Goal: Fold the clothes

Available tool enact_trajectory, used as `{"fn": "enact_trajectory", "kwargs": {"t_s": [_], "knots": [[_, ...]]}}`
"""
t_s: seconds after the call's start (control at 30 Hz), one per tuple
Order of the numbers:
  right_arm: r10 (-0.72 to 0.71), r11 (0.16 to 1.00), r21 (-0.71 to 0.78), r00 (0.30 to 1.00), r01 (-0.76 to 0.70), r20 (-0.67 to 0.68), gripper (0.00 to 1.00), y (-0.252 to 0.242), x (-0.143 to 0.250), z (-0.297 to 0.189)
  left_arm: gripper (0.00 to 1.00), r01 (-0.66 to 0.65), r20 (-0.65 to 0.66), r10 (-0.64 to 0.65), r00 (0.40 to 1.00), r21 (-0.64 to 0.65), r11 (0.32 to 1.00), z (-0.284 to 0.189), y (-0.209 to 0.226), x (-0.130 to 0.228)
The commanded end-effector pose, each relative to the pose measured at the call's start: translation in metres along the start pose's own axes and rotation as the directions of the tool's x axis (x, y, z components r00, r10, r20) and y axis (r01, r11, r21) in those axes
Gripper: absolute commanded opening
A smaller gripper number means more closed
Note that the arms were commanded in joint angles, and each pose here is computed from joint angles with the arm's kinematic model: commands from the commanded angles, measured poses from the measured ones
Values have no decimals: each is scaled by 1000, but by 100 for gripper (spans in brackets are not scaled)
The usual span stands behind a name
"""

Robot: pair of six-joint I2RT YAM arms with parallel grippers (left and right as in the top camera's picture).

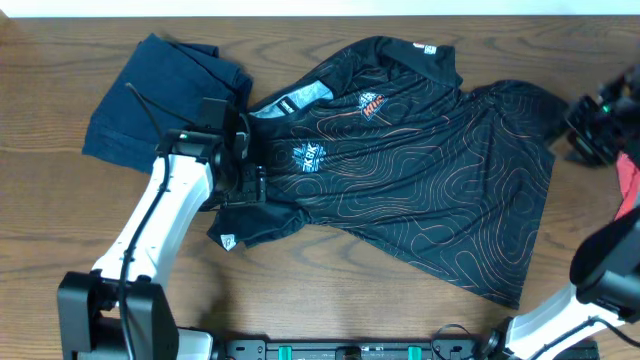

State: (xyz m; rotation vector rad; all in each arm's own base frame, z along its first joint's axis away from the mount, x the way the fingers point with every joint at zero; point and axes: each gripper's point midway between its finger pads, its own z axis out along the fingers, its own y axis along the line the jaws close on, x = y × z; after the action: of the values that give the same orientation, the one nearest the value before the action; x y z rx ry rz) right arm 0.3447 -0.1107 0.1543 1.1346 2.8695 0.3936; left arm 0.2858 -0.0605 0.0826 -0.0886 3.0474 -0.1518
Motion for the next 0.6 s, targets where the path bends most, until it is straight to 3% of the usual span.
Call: {"fn": "enact_trajectory", "kwargs": {"t_s": [0.0,0.17,0.33,0.57], "knots": [[15,987,160,994,3,-110,52,-39,20,22,81,-11,-12,11,1000,-24,1000,5,4,2],[91,980,196,972,-48,-218,51,-66,51,63,81,-14,-4,14,1000,-23,1000,5,4,0],[131,976,196,970,-90,-204,51,-91,75,100,81,-14,-15,13,1000,-28,1000,5,5,3],[205,953,268,952,-142,-225,45,-118,126,116,84,-14,-13,13,1000,-28,1000,5,5,2]]}}
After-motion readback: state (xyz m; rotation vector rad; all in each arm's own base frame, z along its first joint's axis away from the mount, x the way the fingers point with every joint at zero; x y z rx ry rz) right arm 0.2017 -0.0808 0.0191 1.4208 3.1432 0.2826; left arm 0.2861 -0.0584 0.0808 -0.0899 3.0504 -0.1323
